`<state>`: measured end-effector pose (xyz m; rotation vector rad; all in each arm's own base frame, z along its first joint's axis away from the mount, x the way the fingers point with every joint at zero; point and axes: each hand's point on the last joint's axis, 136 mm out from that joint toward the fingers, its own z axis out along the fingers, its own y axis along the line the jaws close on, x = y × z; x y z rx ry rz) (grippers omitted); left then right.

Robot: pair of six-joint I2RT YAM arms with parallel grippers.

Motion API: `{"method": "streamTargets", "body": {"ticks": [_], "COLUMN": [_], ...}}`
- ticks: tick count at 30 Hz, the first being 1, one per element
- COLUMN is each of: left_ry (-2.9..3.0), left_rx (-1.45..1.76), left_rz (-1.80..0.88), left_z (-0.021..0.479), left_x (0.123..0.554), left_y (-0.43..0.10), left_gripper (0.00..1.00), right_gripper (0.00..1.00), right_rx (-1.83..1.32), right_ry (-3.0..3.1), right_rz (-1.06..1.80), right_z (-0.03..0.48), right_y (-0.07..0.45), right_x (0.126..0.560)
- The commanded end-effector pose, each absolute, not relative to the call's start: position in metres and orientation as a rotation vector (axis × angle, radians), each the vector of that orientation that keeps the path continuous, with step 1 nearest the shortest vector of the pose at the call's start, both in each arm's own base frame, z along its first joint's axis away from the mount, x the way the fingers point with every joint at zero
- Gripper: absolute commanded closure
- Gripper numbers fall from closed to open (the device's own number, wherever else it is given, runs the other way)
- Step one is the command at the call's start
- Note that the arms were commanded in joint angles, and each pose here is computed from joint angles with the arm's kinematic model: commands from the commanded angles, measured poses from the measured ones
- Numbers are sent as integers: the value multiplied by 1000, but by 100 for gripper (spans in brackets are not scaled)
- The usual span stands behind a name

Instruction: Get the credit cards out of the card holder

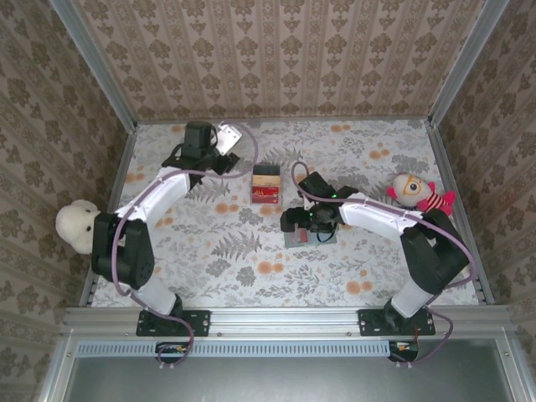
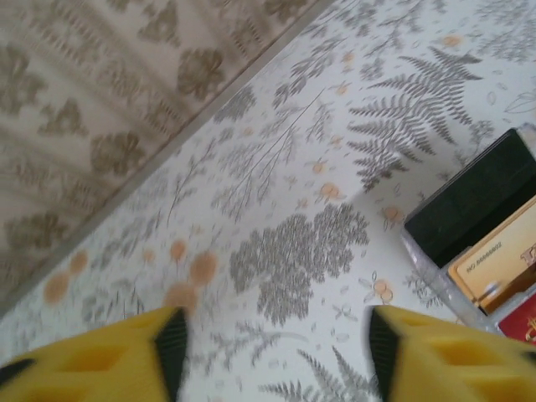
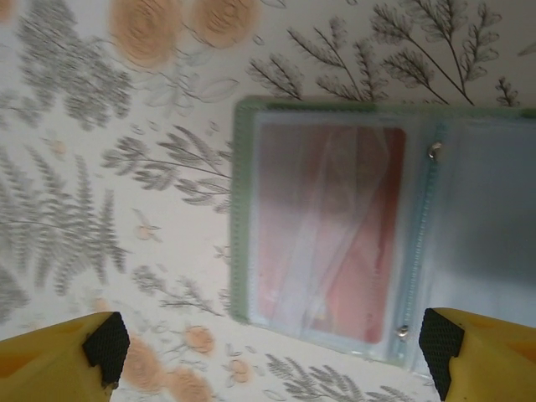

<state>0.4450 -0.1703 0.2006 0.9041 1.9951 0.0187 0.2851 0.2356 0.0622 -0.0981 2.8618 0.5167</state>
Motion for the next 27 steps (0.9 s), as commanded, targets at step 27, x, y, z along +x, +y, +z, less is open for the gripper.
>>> {"method": "streamTargets", "body": {"ticks": [27], "left_ry": [2049], "left_rx": [-90], "left_rz": [-375], "left_z": [214], "left_x": [327], "left_y": [-99], "left_gripper": [0], "right_gripper": [19], "right_rx": [-233], "right_ry": [3000], "right_rz": [123], "right_z": [13], "right_y": [230], "right_x": [282]}}
